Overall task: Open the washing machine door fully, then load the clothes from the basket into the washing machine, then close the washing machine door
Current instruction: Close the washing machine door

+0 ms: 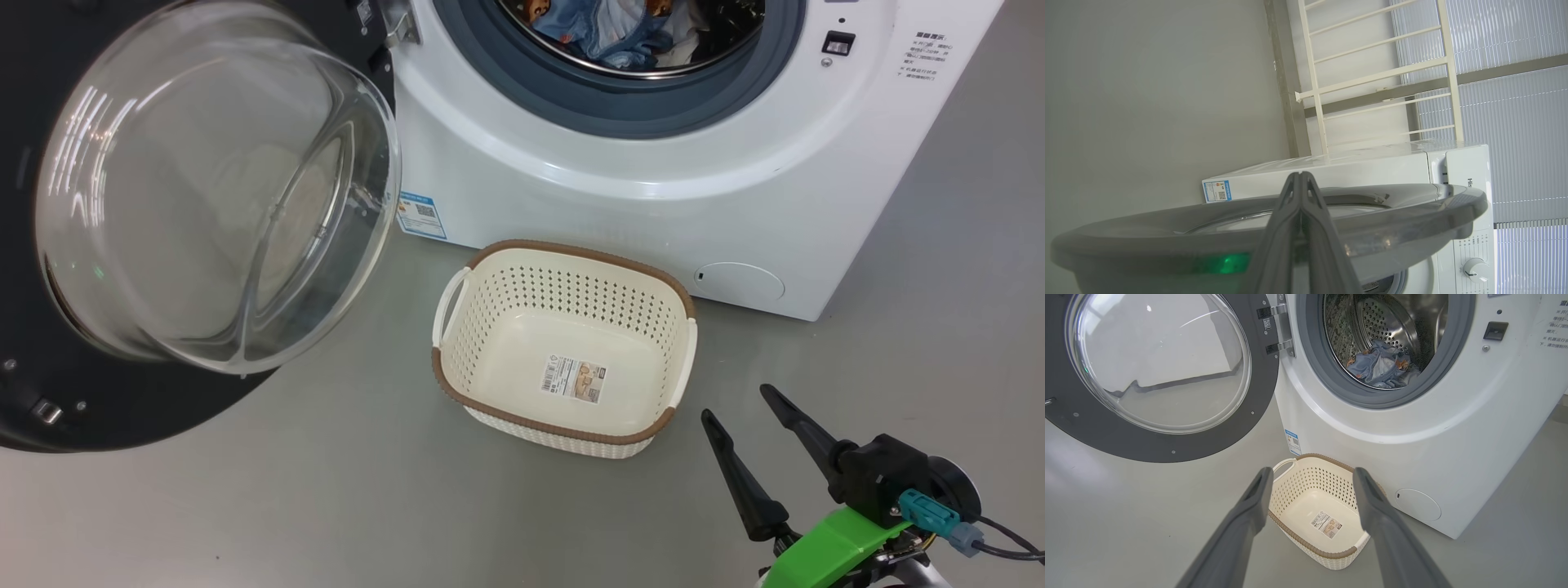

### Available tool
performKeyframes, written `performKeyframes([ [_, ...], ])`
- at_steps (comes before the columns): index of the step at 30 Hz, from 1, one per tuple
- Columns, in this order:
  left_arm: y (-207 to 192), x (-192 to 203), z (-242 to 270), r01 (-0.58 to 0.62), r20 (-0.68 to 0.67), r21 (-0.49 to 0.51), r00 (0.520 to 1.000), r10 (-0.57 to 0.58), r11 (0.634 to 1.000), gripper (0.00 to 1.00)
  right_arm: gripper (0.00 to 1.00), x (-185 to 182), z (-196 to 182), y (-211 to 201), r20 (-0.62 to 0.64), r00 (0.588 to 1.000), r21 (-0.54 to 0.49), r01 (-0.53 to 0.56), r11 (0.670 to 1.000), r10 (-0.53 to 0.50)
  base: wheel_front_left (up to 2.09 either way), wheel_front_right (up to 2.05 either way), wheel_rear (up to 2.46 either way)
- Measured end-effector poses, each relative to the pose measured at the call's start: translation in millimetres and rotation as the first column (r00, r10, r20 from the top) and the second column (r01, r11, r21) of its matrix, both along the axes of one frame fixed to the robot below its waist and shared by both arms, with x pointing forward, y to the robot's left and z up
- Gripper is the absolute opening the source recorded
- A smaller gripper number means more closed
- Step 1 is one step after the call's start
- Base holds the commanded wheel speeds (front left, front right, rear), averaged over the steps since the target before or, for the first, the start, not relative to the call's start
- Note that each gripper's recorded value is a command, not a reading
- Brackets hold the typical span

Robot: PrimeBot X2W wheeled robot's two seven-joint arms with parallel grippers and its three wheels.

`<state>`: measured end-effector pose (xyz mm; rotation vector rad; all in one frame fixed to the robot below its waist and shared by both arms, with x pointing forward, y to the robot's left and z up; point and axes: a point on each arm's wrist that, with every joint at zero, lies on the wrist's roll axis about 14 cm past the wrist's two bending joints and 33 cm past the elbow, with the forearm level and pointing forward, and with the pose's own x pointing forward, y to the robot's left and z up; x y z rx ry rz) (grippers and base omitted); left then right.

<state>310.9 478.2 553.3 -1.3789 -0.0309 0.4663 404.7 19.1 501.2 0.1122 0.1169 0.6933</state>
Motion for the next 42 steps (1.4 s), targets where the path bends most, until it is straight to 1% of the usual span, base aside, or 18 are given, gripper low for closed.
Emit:
performKeyframes([
  [5, -5.3, 1.1, 0.7, 0.043, 0.005, -0.005, 0.999, -0.043, 0.999, 0.00, 1.00, 1.5, -1.5, -0.4, -0.004, 1.000, 0.000, 0.002, 1.000, -0.002, 0.00, 0.00, 0.00],
  [10, -13.1, 2.8, 8.3, 0.096, 0.045, 0.012, 0.994, -0.097, 0.995, 0.00, 1.00, 3.7, -2.6, -0.4, -0.006, 1.000, 0.001, 0.005, 1.000, -0.005, 0.00, 0.00, 0.00],
  [19, -34.9, -6.1, 9.3, 0.192, 0.092, 0.015, 0.977, -0.193, 0.981, 0.00, 1.00, 5.1, 0.3, 2.5, 0.004, 1.000, 0.011, 0.008, 1.000, -0.008, 0.00, 0.00, 0.00],
  [23, -50.3, -7.6, 6.7, 0.253, 0.104, 0.007, 0.962, -0.252, 0.968, 0.00, 1.00, 6.1, 0.5, 1.4, 0.005, 1.000, 0.013, 0.013, 1.000, -0.013, 0.00, 0.00, 0.00],
  [26, -67.7, -5.8, 5.2, 0.314, 0.115, 0.006, 0.943, -0.313, 0.949, 0.00, 1.00, 7.0, 2.0, 0.7, 0.011, 1.000, 0.019, 0.018, 1.000, -0.018, 0.00, 0.00, 0.00],
  [29, -90.5, -3.0, 4.0, 0.393, 0.127, 0.008, 0.912, -0.391, 0.919, 0.00, 1.00, 7.8, 3.0, -1.2, 0.016, 1.000, 0.019, 0.025, 1.000, -0.025, 0.00, 0.00, 0.00],
  [33, -116.3, -3.7, 6.1, 0.471, 0.153, 0.010, 0.871, -0.467, 0.882, 0.00, 1.00, 8.4, 6.6, -6.0, 0.027, 0.999, 0.025, 0.043, 0.999, -0.044, 0.00, 0.00, 0.00],
  [41, -176.1, -7.9, 12.4, 0.622, 0.233, 0.009, 0.760, -0.606, 0.783, 0.00, 1.00, 6.7, 18.4, -21.2, 0.060, 0.993, 0.048, 0.099, 0.994, -0.102, 0.00, 0.00, 0.00],
  [42, -176.1, -7.9, 12.4, 0.622, 0.233, 0.009, 0.760, -0.606, 0.783, 0.00, 1.00, 6.7, 18.4, -21.2, 0.060, 0.993, 0.048, 0.099, 0.994, -0.102, 0.00, 0.00, 0.00],
])
